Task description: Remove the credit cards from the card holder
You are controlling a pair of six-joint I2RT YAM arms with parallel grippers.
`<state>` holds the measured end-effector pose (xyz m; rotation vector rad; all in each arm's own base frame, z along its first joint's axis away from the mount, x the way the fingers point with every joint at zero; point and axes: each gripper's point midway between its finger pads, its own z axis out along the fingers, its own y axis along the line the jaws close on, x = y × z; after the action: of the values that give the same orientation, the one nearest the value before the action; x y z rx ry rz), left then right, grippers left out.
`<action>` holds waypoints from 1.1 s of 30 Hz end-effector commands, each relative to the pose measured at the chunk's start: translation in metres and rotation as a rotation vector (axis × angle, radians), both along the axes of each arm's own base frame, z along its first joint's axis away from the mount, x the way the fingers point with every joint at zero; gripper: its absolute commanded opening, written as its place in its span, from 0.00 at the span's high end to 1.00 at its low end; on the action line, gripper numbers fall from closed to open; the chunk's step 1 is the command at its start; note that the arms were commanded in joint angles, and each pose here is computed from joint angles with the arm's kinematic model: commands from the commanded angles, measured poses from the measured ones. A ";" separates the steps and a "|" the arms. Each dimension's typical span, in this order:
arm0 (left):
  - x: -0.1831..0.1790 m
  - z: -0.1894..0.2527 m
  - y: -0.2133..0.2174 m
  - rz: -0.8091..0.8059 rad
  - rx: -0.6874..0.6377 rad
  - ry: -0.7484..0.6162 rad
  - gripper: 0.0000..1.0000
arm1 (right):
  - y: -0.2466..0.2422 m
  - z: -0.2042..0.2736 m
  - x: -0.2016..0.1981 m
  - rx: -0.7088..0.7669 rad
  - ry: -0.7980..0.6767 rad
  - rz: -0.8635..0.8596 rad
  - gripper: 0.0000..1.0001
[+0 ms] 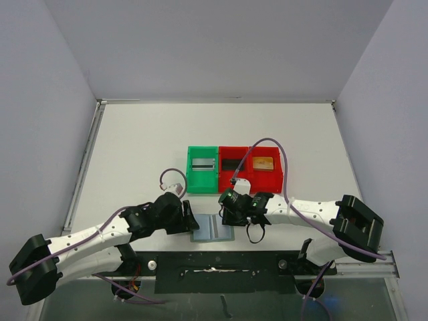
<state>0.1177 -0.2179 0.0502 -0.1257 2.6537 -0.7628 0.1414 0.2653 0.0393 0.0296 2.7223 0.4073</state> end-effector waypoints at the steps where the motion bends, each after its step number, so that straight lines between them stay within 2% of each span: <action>1: 0.011 0.018 -0.004 -0.001 0.005 -0.055 0.33 | 0.013 0.009 0.009 0.029 -0.040 0.001 0.67; 9: 0.007 -0.005 0.000 -0.033 0.124 0.000 0.30 | 0.015 0.007 0.011 0.025 -0.042 -0.004 0.67; 12: 0.009 -0.007 -0.001 -0.033 0.132 -0.007 0.36 | 0.016 0.008 0.012 0.032 -0.047 -0.005 0.67; 14: 0.010 -0.006 -0.002 -0.032 0.126 -0.015 0.45 | 0.016 0.008 0.011 0.034 -0.045 -0.006 0.67; 21: 0.007 0.001 -0.017 -0.064 0.013 -0.036 0.69 | 0.018 0.006 0.012 0.037 -0.040 -0.012 0.70; 26: 0.006 0.002 -0.023 -0.065 -0.033 -0.031 0.77 | 0.020 0.002 0.010 0.038 -0.025 -0.012 0.70; 33: 0.004 0.000 -0.019 -0.056 -0.021 -0.024 0.82 | 0.017 0.011 0.013 0.005 -0.045 -0.021 0.67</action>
<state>0.1167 -0.2228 0.0343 -0.0510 2.6945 -0.7106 0.1443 0.2715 0.0296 0.0338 2.7366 0.3845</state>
